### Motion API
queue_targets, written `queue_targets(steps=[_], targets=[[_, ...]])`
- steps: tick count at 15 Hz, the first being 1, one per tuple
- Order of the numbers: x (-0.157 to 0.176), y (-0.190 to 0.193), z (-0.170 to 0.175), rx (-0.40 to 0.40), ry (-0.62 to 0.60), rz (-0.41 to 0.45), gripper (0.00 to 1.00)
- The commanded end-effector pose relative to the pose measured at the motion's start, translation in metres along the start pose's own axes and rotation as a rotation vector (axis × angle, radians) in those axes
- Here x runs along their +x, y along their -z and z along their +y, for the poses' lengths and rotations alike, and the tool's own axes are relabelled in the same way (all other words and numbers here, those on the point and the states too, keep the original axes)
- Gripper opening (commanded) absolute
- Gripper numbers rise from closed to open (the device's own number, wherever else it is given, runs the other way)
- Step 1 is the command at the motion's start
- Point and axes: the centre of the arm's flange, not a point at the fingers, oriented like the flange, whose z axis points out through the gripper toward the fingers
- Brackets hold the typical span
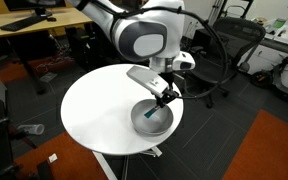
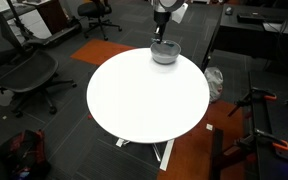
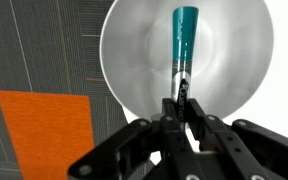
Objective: Remove the marker from the bowl and put it on the table
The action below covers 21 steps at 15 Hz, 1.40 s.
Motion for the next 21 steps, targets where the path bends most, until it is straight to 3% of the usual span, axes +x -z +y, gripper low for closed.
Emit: queue_targets(steps=[1,7,11,16,21], targets=[[-0.020,0.057,-0.022,-0.040,0.052,0.016,0.05],[-0.030,0.093,-0.095,-0.072,0.223,0.111,0.05],[-0.032,0.095,-0.158,-0.030,0.356,0.146,0.05],[-0.037,0.065,-0.204,0.032,0.503,0.146,0.05],[-0.041,0.026,-0.213,0.079,0.576,0.143,0.05]])
